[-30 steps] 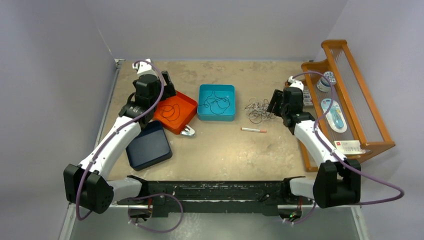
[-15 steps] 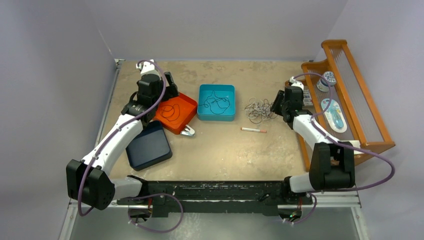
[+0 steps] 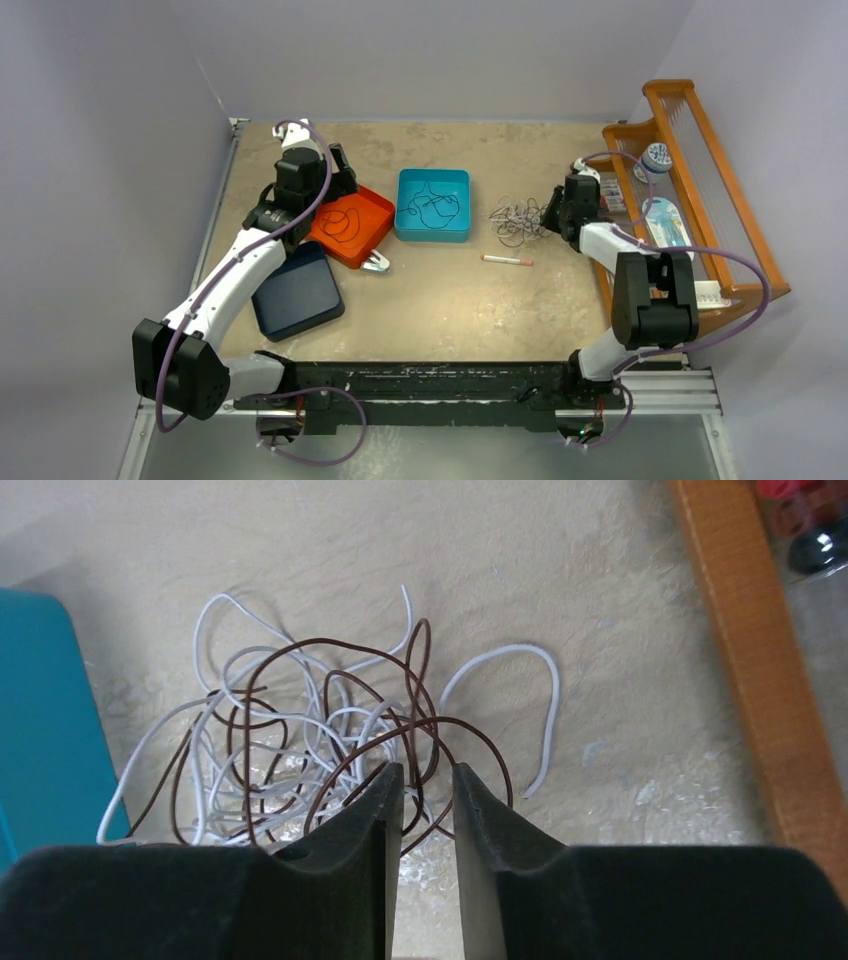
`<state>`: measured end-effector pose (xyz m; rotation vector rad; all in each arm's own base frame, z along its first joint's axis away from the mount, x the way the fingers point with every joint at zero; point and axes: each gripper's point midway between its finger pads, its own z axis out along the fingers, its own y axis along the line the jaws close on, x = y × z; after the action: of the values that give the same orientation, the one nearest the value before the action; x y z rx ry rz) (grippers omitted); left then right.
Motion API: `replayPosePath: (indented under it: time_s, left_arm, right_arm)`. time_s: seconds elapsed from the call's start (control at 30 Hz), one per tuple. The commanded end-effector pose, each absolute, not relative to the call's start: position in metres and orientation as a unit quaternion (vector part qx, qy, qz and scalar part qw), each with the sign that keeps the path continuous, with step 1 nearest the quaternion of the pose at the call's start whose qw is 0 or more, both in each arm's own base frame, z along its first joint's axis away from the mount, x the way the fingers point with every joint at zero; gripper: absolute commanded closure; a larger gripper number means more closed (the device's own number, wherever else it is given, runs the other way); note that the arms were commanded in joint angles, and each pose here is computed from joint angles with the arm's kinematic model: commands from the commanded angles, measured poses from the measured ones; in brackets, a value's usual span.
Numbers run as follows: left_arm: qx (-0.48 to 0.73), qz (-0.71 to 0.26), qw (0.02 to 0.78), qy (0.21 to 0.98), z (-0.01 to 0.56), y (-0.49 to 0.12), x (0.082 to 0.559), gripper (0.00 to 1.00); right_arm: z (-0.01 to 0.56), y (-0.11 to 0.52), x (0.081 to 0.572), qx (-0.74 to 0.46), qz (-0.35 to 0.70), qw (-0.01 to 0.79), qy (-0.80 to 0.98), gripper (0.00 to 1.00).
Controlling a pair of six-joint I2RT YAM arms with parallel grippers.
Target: Untangle the cables
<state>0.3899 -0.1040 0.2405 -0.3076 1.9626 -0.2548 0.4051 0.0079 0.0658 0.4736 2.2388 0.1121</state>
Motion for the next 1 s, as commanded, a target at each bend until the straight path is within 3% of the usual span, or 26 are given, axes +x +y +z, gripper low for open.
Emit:
replayPosePath:
  time_s: [0.0, 0.1, 0.27, 0.43, 0.77, 0.97]
  left_arm:
    - [-0.134, -0.122, 0.559, 0.809, 0.258, -0.105, 0.394, 0.18]
    - [-0.135, -0.123, 0.561, 0.807, 0.259, -0.104, 0.393, 0.18]
    - [-0.137, -0.112, 0.563, 0.807, 0.261, -0.101, 0.392, 0.19]
    - [-0.145, -0.114, 0.571, 0.800, 0.265, -0.098, 0.391, 0.17]
    - [-0.118, -0.164, 0.575, 0.793, 0.272, -0.117, 0.393, 0.03]
    - [-0.084, -0.235, 0.584, 0.772, 0.288, -0.144, 0.394, 0.03]
  right_arm:
    - [0.082, 0.010, 0.427, 0.193, 0.067, 0.448, 0.871, 0.77]
    - [0.085, 0.013, 0.428, 0.192, 0.077, 0.456, 0.866, 0.88]
    - [0.111, 0.010, 0.424, 0.179, 0.074, 0.491, 0.849, 1.00]
    - [0.159, -0.001, 0.416, 0.157, 0.044, 0.543, 0.823, 1.00]
    - [0.242, 0.033, 0.400, 0.045, 0.114, 0.613, 0.780, 1.00]
    - [0.290, 0.052, 0.385, 0.003, 0.160, 0.653, 0.740, 1.00]
